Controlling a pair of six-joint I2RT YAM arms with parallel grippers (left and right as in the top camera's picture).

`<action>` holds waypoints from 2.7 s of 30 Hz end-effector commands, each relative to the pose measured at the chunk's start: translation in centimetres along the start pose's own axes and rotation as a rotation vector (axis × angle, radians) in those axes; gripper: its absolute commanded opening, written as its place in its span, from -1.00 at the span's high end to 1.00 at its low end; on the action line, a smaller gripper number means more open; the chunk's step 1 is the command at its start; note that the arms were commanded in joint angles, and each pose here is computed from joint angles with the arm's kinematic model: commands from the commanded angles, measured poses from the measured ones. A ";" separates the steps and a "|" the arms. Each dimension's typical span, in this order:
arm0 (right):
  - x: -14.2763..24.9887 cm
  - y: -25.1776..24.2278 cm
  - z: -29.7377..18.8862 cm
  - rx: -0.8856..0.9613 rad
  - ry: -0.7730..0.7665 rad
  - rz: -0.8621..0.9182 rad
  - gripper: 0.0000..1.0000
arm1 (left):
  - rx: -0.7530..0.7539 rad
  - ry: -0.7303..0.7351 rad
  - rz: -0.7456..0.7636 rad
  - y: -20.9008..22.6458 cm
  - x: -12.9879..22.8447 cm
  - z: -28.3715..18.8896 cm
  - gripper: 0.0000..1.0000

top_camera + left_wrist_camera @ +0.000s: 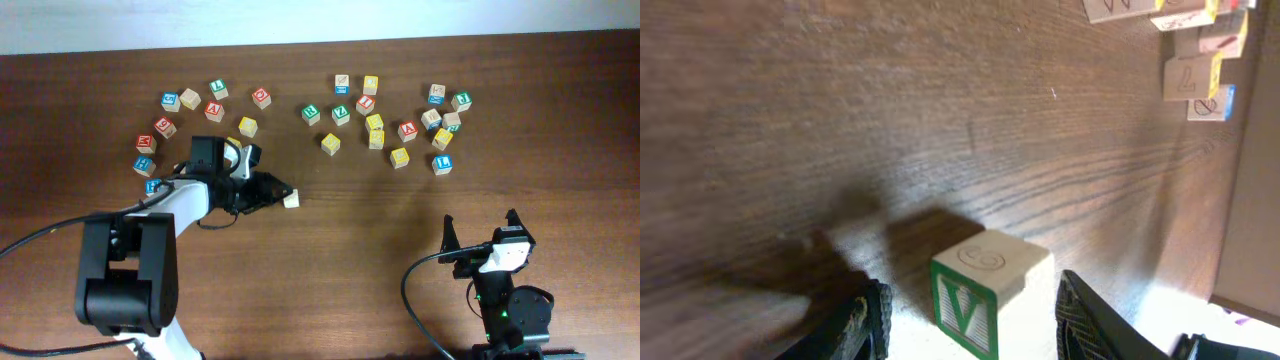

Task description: Spell out ICRA

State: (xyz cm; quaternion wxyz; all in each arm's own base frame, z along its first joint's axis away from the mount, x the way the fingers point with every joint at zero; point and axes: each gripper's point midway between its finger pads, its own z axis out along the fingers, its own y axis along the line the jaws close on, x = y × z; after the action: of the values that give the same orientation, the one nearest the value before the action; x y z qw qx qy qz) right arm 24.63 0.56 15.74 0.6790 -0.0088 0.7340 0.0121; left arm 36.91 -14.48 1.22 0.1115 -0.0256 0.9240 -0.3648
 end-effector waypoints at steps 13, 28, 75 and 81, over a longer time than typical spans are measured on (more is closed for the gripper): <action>0.2 -0.3 0.0 0.013 0.004 0.004 -0.97 | -0.239 -0.024 0.233 -4.1 -4.1 -5.9 0.08; 0.3 -0.3 0.0 0.013 0.004 0.004 -0.97 | -0.912 -0.160 0.034 -0.8 0.4 -0.5 0.06; 0.2 -0.3 0.0 0.013 0.004 0.004 -0.97 | -0.820 0.101 0.088 -2.6 1.5 1.3 -0.02; 0.2 -0.3 0.0 0.013 0.004 0.004 -0.97 | -0.841 0.094 -0.010 0.2 0.2 -0.8 0.07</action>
State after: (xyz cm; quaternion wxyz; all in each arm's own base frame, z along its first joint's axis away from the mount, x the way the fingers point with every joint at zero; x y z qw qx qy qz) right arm 24.63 0.57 15.74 0.6790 -0.0090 0.7340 0.0122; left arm 36.02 -14.83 1.87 0.0530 -0.0454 0.9966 0.0438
